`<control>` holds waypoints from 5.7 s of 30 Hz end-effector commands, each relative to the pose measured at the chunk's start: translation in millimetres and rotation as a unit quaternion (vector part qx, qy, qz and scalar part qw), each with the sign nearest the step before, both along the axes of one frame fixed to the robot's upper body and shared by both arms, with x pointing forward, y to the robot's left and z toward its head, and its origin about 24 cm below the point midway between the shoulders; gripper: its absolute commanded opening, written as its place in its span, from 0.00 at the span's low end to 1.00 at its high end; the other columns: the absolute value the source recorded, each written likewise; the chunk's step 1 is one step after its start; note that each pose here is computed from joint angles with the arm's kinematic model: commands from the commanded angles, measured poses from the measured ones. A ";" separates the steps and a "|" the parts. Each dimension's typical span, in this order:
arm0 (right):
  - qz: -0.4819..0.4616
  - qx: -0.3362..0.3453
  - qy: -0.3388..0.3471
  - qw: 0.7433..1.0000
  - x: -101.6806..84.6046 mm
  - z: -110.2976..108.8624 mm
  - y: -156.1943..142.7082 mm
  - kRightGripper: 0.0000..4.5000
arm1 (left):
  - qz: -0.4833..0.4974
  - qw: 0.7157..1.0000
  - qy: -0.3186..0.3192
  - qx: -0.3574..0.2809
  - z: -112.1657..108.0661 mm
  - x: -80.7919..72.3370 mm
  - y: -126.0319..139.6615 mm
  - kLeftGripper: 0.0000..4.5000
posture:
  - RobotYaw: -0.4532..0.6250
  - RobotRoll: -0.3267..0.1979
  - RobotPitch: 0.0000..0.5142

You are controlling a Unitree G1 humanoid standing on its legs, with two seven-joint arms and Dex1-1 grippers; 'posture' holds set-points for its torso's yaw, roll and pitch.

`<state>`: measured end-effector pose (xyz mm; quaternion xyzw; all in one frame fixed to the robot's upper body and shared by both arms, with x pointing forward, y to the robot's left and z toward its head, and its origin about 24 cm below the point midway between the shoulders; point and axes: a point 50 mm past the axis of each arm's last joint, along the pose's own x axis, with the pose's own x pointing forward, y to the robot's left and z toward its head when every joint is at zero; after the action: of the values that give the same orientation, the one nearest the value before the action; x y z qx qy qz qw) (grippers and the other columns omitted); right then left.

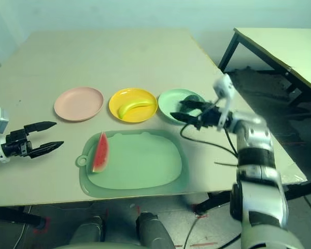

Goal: Place the fruits into color-matched plates.

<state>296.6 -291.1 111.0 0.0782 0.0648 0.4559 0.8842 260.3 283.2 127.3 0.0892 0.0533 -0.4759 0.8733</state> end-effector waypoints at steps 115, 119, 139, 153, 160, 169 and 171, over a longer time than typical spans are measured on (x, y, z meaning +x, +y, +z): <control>0.086 0.007 -0.089 0.992 -30.1 -48.1 20.8 1.00 | -0.219 0.890 -0.096 0.388 53.4 100.1 -50.0 0.32 | 0.26 0.62 0.01; 0.087 0.007 -0.081 0.993 -39.1 -54.2 23.0 1.00 | -0.135 0.886 -0.091 0.434 55.8 104.6 -31.1 0.32 | 0.26 0.62 0.02; 0.088 0.005 -0.079 0.993 -48.4 -53.4 27.3 1.00 | 0.066 0.842 -0.126 0.521 25.8 126.8 -25.6 0.32 | 0.22 0.62 0.04; 0.088 0.002 -0.074 0.993 -51.7 -53.5 28.0 1.00 | 0.073 0.845 -0.116 0.517 13.3 124.2 -24.2 1.00 | 0.22 0.62 0.05; 0.059 0.008 -0.077 0.995 -47.9 -53.0 25.0 1.00 | 0.078 0.854 -0.125 0.499 20.4 122.1 -18.5 1.00 | 0.23 0.62 0.05; -0.069 0.015 -0.107 0.992 -36.8 -45.0 12.4 1.00 | 0.124 0.917 -0.145 0.351 43.4 112.6 0.0 1.00 | 0.23 0.62 0.03; -0.112 0.015 -0.114 0.987 -32.4 -42.4 7.3 1.00 | 0.148 0.937 -0.151 0.277 51.8 110.2 5.3 1.00 | 0.23 0.62 0.03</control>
<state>259.8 -278.6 65.6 0.0476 -0.0402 0.3973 0.9156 372.5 284.5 171.0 0.4328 0.0943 -0.2923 0.8476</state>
